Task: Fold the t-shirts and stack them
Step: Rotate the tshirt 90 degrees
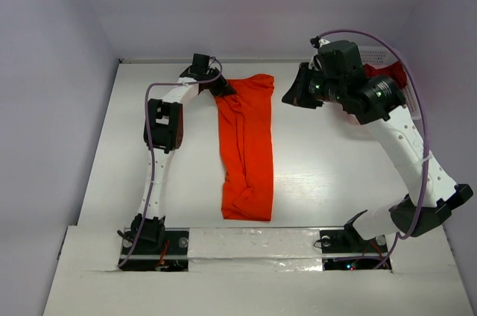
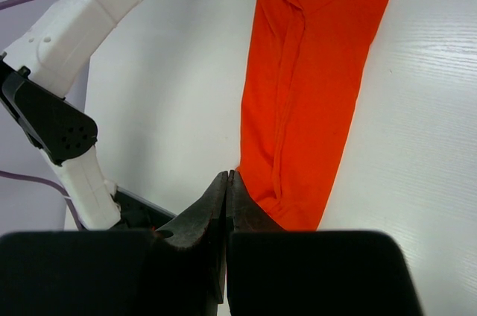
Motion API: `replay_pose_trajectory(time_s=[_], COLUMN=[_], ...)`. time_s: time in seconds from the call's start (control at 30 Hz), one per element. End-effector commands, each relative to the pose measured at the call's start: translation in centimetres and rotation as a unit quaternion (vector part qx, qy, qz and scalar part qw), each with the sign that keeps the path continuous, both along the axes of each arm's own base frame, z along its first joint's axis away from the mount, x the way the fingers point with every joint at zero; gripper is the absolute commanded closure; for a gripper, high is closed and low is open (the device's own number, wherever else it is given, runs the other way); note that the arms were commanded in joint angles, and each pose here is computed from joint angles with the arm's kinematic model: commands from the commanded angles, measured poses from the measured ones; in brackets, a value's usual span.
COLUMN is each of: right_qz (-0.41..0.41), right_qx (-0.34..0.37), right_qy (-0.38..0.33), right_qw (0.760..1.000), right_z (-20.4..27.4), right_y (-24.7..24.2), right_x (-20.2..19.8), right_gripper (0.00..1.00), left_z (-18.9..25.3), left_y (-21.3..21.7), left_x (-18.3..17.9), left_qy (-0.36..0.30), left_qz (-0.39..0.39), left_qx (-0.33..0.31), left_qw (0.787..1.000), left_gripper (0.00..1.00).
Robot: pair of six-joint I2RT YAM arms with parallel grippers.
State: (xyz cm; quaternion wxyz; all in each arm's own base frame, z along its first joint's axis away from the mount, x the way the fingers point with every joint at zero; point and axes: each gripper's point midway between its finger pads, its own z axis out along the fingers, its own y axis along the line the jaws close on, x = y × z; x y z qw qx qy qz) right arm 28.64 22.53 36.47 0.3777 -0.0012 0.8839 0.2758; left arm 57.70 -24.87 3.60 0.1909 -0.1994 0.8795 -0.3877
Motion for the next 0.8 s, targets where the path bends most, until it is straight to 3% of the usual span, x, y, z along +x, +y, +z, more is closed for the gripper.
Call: replay_pose_trajectory(time_s=[0.0, 0.13, 0.33, 0.43, 0.47, 0.53, 0.57, 0.67, 0.7, 0.73, 0.77], right_qz=[0.004, 0.007, 0.004, 0.004, 0.003, 0.004, 0.004, 0.01, 0.015, 0.024, 0.03], right_qx=[0.02, 0.021, 0.016, 0.014, 0.012, 0.007, 0.007, -0.008, -0.013, -0.018, -0.022], right_qy=[-0.019, -0.018, -0.017, -0.018, -0.017, -0.017, -0.017, -0.013, -0.008, -0.001, 0.008], right_qw=[1.0, 1.0, 1.0, 1.0, 1.0, 1.0, 1.0, 1.0, 1.0, 1.0, 0.999], right_z=[0.8, 0.5, -0.2, -0.4, -0.7, -0.9, -0.9, -1.7, -2.2, -2.7, -3.3], right_y=[0.6, 0.9, 0.8, 0.8, 0.7, 0.7, 0.7, 0.7, 0.8, 0.9, 0.9], right_x=[0.8, 0.9, 1.1, 1.1, 1.1, 1.3, 1.3, 1.5, 1.4, 1.2, 0.9], right_gripper=[1.0, 1.0, 1.0, 1.0, 1.0, 1.0, 1.0, 1.0, 1.0, 1.0, 1.0], left_z=[-0.8, 0.9, 7.5, 13.9, 16.0, 21.0, 22.4, 27.1, 28.0, 27.9, 24.9], left_y=[0.9, 0.6, 0.4, 1.3, 1.3, 2.0, 2.2, 3.0, 3.1, 3.8, 3.9], left_x=[0.1, 0.5, 1.4, 2.0, 2.0, 1.6, 1.2, -1.5, -3.8, -4.7, -6.6], left_qy=[0.005, -0.007, -0.061, -0.11, -0.128, -0.169, -0.18, -0.21, -0.214, -0.215, -0.183], left_qz=[0.006, 0.002, 0.002, 0.016, 0.017, 0.023, 0.024, 0.025, 0.019, 0.029, 0.025], left_qx=[0.021, 0.013, -0.02, -0.05, -0.057, -0.064, -0.063, -0.056, -0.045, -0.026, -0.004], left_qw=[1.0, 1.0, 0.998, 0.993, 0.99, 0.983, 0.981, 0.976, 0.976, 0.976, 0.983], left_gripper=[1.0, 1.0, 0.86, 0.75, 0.65, 0.56, 0.5, 0.47, 0.47, 0.46, 0.45])
